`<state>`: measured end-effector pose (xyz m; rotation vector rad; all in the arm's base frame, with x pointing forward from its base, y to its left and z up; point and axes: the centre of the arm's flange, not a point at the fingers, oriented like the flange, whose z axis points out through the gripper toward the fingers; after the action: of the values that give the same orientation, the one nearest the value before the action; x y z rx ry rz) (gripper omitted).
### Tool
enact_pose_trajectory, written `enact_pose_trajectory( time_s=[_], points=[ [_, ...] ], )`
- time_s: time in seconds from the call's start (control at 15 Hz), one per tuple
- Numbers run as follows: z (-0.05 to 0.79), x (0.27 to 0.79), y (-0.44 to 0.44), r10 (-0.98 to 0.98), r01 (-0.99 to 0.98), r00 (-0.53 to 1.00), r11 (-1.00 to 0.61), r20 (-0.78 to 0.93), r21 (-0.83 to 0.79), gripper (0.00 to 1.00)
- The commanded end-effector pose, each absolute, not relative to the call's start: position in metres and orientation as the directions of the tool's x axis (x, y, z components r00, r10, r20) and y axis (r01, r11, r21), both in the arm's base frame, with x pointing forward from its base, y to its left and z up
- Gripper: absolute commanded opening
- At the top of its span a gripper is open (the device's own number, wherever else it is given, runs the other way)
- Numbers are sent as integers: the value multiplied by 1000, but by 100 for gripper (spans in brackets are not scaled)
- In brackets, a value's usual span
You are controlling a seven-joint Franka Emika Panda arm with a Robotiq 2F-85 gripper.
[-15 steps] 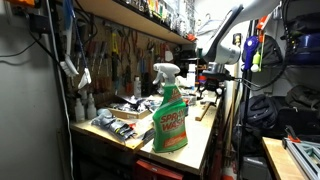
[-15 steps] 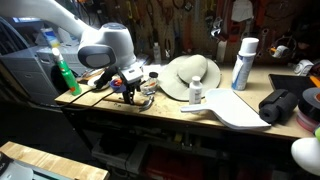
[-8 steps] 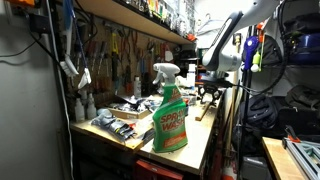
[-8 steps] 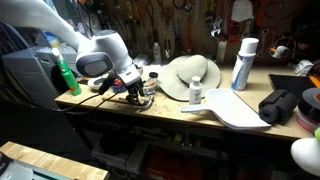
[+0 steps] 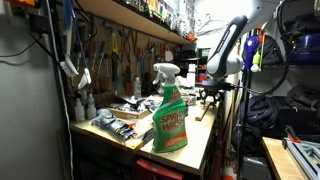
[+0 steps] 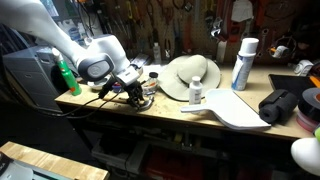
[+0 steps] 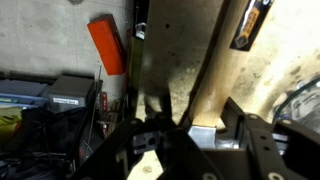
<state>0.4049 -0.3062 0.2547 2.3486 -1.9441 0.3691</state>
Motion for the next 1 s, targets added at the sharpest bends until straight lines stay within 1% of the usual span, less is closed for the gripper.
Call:
enact_pose_trajectory(
  time_s=[0.0,0.13,0.2,0.27,0.33,0.53,0.6,0.93],
  points=[
    [258,414,-288,-945,-972,223,-234,239,-19,56],
    [257,419,-281,-941,-970,238,-242,239,15,58],
    [255,420,-278,-941,-971,239,-238,239,34,56],
    [254,422,-276,-941,-970,242,-237,235,51,48],
    [253,425,-275,-944,-971,238,-231,229,59,32],
    [256,435,-278,-955,-976,214,-205,205,67,7],
    [257,437,-279,-957,-976,214,-203,197,77,8],
    [273,448,-298,-971,-977,187,-169,148,127,8]
  ],
)
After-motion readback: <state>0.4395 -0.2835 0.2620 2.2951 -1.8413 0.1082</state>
